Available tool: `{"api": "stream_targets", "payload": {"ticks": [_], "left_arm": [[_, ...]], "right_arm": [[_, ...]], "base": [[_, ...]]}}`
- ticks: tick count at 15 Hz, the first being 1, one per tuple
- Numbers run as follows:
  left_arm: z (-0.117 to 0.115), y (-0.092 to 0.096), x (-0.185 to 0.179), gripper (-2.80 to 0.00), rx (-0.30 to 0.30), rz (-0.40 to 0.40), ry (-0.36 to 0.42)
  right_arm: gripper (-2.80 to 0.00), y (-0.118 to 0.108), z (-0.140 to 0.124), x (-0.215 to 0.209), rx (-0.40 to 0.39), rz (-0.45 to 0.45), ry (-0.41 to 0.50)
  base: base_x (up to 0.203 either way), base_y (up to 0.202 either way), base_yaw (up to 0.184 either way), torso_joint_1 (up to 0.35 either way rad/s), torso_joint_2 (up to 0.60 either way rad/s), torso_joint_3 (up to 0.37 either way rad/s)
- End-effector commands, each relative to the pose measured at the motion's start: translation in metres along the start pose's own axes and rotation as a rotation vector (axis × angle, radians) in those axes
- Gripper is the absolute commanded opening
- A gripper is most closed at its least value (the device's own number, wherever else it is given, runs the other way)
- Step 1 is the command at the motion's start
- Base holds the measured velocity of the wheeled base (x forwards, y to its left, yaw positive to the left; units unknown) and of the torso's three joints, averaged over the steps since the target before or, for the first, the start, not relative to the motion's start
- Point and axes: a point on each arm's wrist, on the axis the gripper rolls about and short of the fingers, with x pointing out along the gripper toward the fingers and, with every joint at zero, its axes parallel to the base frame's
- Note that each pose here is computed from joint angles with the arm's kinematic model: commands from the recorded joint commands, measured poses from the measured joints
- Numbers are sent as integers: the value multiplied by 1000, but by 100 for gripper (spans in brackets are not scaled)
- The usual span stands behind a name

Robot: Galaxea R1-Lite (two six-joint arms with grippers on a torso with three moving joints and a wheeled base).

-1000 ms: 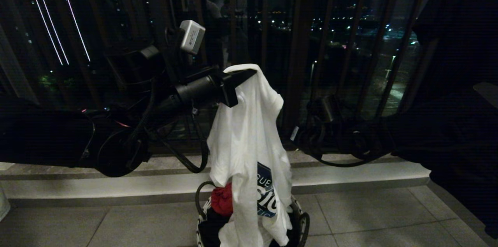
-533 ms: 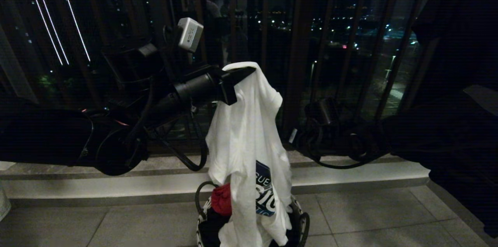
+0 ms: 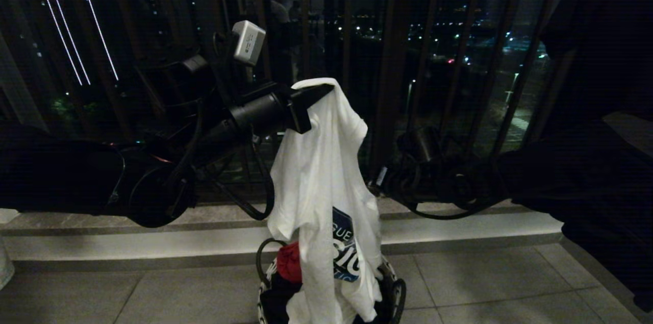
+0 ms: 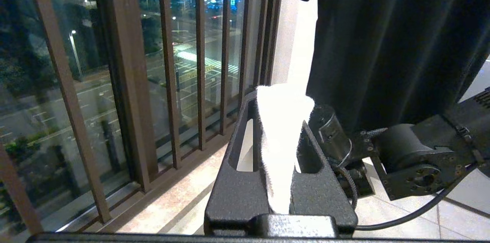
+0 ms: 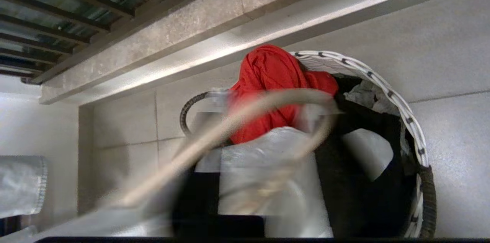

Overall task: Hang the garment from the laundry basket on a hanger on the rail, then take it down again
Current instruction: Hang the clothes on the clothes rack

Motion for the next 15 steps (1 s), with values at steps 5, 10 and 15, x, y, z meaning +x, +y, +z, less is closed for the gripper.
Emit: {"api": "stream_targets", "payload": {"ticks": [5,10,15], "left_arm": [[-1,0,1,-280,-1,-2,0],[-3,-2,-1,-280,-5,-8,15],[-3,-3,-4,-280,-2,8,96]], "right_arm": [[-280,6,6,-9,7,20,-21],[-280,24,27,-40,2,66,-153],[-280,49,52,-78,-53,144,-300]], "base": [[0,0,0,0,0,0],[0,0,0,0,0,0],[0,0,0,0,0,0]]}}
